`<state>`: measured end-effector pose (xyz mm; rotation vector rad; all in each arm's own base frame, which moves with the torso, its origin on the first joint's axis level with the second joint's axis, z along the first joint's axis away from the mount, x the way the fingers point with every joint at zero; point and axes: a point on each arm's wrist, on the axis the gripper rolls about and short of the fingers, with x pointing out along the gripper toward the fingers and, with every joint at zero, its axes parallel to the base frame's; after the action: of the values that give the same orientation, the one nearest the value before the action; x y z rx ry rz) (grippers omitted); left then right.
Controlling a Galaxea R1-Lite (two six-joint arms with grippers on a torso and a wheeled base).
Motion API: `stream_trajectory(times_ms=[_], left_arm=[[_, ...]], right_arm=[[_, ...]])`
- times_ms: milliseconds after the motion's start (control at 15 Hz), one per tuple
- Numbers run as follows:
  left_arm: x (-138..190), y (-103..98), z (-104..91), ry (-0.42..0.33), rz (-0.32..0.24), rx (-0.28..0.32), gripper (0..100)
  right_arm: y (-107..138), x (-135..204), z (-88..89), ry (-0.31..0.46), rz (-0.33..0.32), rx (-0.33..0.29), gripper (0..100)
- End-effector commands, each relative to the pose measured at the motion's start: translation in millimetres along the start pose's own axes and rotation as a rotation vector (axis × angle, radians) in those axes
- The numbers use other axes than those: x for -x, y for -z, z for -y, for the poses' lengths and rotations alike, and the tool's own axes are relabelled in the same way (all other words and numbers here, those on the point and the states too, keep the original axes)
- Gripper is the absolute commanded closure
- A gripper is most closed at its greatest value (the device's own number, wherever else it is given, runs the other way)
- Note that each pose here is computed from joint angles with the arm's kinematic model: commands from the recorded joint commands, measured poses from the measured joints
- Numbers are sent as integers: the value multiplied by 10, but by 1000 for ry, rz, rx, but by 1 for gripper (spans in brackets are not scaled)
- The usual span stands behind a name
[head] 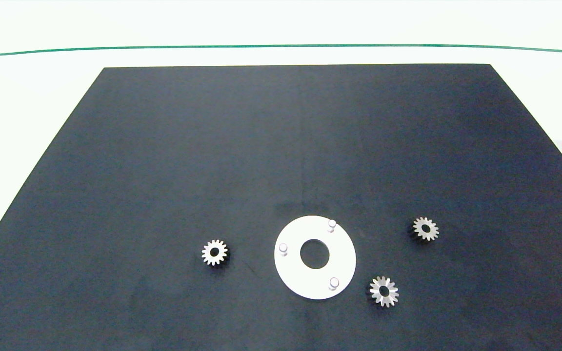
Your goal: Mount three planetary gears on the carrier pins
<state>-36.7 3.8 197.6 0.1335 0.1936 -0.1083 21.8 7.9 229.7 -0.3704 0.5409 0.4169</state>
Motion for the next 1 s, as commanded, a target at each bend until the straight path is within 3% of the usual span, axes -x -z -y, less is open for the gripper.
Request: stream_trajectory(times_ms=[67, 333, 533, 800, 1000], left_arm=[[2, -7, 1, -3, -1, 0, 0], [28, 24, 5, -2, -7, 0, 0], [48, 33, 6, -3, 3, 0, 0], [48, 33, 6, -2, 3, 0, 0], [48, 31, 6, -2, 5, 0, 0]], right_arm=[[-278, -411, -1, -109, -97, 91, 0], [-409, -744, -79, -138, -183, 152, 0], [-483, -928, -164, -162, -178, 186, 0], [-521, -1201, -326, -189, -102, 193, 0], [-513, -1254, -437, -223, -98, 232, 0]])
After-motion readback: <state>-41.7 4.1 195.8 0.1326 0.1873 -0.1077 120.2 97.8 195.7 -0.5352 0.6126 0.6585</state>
